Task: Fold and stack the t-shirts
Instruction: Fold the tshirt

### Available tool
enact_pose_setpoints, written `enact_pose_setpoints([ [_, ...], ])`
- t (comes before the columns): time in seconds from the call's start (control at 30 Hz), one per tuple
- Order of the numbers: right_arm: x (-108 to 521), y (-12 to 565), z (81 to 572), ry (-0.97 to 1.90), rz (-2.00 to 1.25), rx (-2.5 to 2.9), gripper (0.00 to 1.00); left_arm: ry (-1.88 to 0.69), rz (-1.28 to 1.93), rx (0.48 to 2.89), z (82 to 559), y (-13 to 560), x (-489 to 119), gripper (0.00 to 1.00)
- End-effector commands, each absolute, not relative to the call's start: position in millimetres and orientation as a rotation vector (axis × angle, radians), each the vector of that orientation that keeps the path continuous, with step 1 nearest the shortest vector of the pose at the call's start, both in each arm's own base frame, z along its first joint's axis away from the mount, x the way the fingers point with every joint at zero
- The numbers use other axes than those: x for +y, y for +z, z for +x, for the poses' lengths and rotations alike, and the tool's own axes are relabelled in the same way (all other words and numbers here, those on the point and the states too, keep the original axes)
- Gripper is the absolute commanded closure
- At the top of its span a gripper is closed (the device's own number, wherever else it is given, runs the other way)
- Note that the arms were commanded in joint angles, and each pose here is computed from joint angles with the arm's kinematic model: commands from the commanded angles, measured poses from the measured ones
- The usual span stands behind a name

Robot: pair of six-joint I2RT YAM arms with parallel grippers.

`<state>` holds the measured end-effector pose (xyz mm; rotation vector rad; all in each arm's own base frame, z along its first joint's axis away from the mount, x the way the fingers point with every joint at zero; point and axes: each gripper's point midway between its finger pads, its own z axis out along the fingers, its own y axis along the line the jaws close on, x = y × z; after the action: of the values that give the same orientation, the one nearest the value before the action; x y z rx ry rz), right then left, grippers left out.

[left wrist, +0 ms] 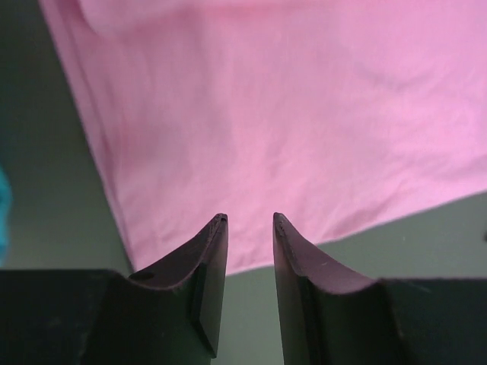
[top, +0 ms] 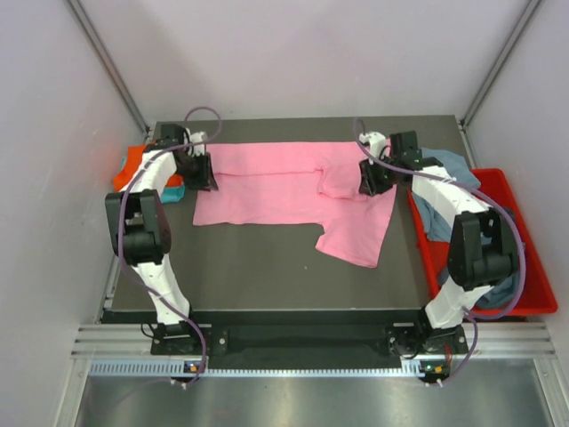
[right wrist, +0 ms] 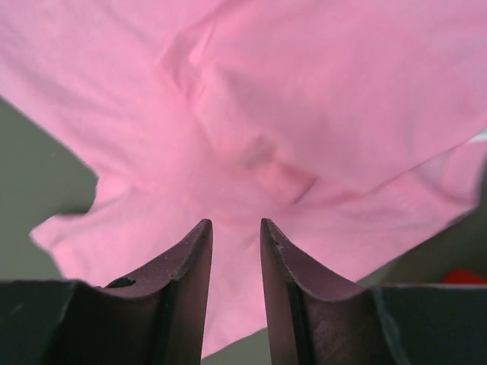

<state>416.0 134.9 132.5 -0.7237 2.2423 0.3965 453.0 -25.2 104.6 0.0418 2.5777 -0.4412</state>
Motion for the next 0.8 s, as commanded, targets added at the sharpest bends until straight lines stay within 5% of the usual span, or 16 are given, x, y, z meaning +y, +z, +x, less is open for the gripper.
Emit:
enact_pose_setpoints([
  [0.0, 147.3, 123.6, 393.9, 0.631, -0.555, 2.337, 0.69, -0.604, 0.028, 2.653, 422.1, 92.4, -45.1, 0.65],
  [0.17, 141.6, 111.7, 405.0, 0.678, -0.444, 2.372, 0.69, -0.678, -0.033, 2.813, 392.1, 51.7, -49.2, 0.69],
  [0.77, 118.6, 74.8, 451.1, 0.556, -0.374, 2.434, 0.71, -0.594, -0.116, 2.889, 394.7, 19.4, -35.7, 0.73],
])
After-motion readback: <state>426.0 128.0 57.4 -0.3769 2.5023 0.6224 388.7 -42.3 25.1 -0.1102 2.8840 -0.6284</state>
